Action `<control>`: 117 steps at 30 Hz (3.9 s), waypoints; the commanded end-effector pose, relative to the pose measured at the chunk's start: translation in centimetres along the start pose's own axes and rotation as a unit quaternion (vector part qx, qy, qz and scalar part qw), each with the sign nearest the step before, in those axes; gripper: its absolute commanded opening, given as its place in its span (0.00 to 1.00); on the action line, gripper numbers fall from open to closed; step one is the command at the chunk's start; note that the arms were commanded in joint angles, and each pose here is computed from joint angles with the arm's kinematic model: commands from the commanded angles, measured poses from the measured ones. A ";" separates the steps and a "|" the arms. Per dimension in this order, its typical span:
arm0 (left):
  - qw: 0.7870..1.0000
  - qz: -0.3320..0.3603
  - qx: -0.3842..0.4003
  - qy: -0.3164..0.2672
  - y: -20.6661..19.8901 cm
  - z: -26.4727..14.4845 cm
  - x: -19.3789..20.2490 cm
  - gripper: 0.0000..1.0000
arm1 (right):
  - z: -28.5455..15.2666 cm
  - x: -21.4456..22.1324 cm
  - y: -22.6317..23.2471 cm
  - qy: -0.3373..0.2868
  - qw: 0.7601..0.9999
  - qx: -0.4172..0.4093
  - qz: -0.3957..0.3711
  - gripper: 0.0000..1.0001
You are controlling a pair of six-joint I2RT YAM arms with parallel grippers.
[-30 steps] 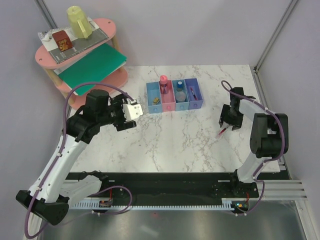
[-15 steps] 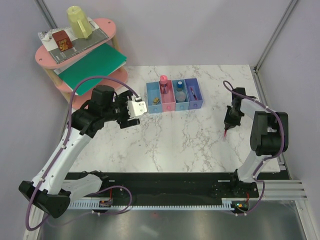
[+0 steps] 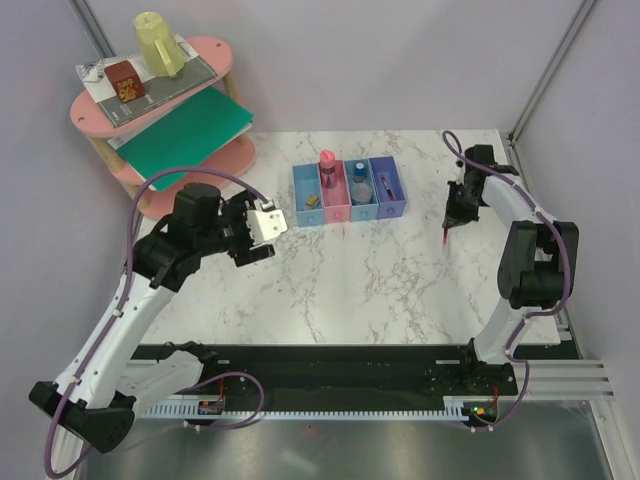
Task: Sort the stationery into containers
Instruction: Pick up the pen from the center of the board, then place the pen in the storage box, then reset both arms
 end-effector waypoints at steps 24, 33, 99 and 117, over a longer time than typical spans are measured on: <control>0.971 -0.227 -0.034 0.069 5.4 9.4 0.3 0.88 | 0.1 -12.5 20.0 -0.193 0.930 -0.060 -0.307 0.00; 0.973 -0.222 -0.035 0.056 6.7 13.3 0.7 0.87 | 3.0 -11.1 19.5 -0.168 0.938 -0.061 -0.297 0.00; 0.967 -0.192 -0.166 -0.006 2.1 -3.3 -0.8 1.00 | -22.7 0.8 9.5 -0.281 0.854 -0.056 -0.434 0.98; 0.954 -0.223 -0.184 -0.082 -0.6 -9.3 -2.8 1.00 | -30.3 8.2 4.5 -0.320 0.838 -0.112 -0.429 0.98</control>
Point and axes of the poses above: each gripper's point midway between its finger pads, its own z axis out along the fingers, its own y axis along the line the jaws close on, x = y × z, the point moved 7 cm from there along -z, back along the fingers, and after that the axes turned 8 degrees about z, right-handed, at the moved point
